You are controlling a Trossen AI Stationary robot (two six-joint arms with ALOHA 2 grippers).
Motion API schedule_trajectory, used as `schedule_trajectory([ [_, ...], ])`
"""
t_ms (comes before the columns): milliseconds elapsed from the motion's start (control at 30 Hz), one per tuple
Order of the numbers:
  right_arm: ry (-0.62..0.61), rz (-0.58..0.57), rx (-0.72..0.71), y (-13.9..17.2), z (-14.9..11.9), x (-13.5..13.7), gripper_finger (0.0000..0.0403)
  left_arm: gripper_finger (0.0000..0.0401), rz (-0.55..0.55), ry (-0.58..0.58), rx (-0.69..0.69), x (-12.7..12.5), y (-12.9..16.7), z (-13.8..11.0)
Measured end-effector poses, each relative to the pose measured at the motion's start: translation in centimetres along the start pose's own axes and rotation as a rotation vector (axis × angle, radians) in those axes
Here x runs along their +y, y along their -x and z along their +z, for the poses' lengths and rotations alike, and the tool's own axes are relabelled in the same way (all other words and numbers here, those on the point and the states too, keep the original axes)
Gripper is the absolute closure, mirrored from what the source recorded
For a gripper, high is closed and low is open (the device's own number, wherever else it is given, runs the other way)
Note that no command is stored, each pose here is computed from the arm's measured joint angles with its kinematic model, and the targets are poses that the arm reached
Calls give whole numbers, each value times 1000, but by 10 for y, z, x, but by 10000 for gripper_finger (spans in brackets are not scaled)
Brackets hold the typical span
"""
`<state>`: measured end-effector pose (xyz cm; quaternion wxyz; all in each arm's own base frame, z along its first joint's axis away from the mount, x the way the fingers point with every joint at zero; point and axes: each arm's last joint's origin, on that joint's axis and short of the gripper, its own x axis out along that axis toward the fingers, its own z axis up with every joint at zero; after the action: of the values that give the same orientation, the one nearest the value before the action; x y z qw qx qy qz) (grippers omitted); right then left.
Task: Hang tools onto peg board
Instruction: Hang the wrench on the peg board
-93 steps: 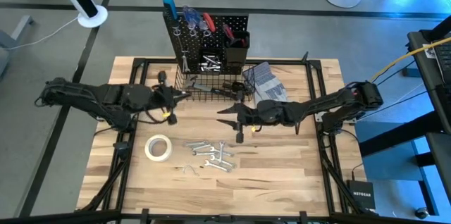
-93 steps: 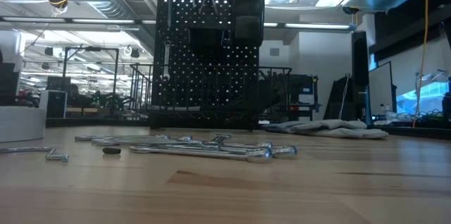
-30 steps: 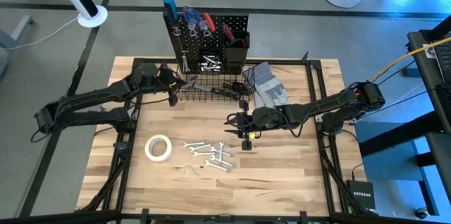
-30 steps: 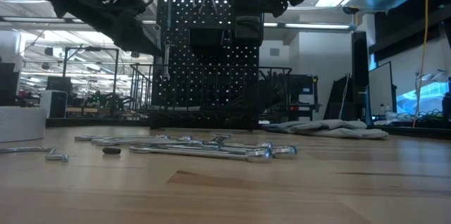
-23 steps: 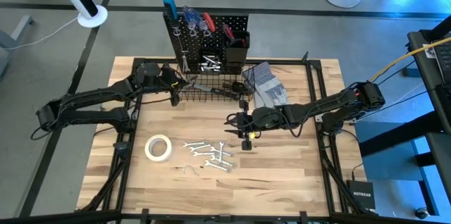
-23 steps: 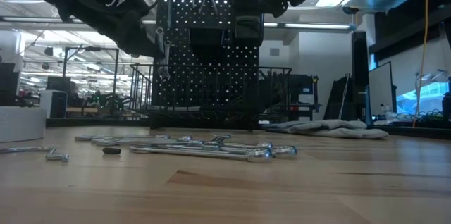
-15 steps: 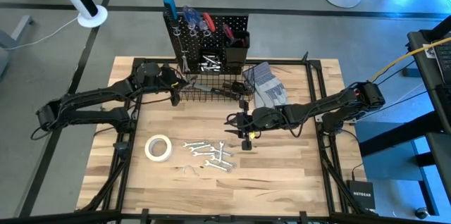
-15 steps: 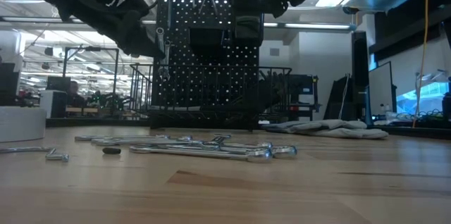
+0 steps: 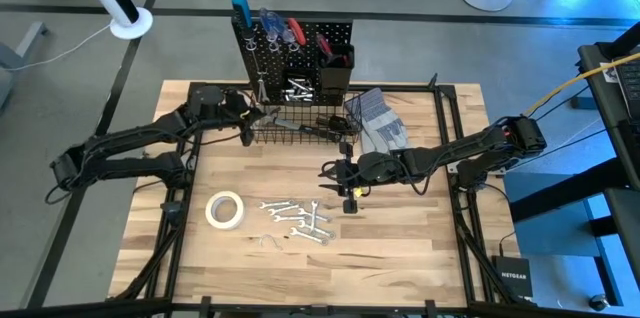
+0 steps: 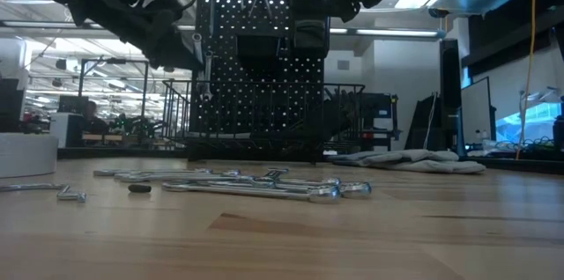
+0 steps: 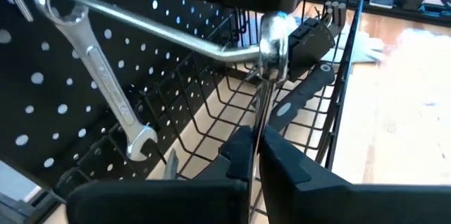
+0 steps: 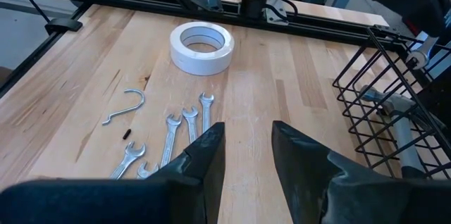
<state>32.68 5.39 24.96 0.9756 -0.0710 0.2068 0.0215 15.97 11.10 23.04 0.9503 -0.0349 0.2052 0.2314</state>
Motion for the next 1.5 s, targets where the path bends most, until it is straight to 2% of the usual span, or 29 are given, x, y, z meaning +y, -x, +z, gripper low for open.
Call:
schedule_trajectory([
  [267, 0, 0, 0, 0, 0, 0, 281, 395, 16, 6, 36, 6, -11, -5],
  [500, 0, 0, 1, 0, 0, 0, 281, 393, 99, 16, -16, 17, -16, -1],
  [767, 1, 0, 1, 0, 0, 0, 281, 393, 133, -1, -88, 24, -23, 4],
  [1033, 1, 0, 2, 0, 0, 0, 281, 389, 196, -17, -88, 28, -33, 2],
  [1267, 1, 0, 8, 0, -1, 0, 281, 389, 308, 19, -84, 32, -34, 1],
  [1500, 2, 0, 8, 0, -1, 0, 281, 388, 321, 72, -140, 33, -33, 6],
])
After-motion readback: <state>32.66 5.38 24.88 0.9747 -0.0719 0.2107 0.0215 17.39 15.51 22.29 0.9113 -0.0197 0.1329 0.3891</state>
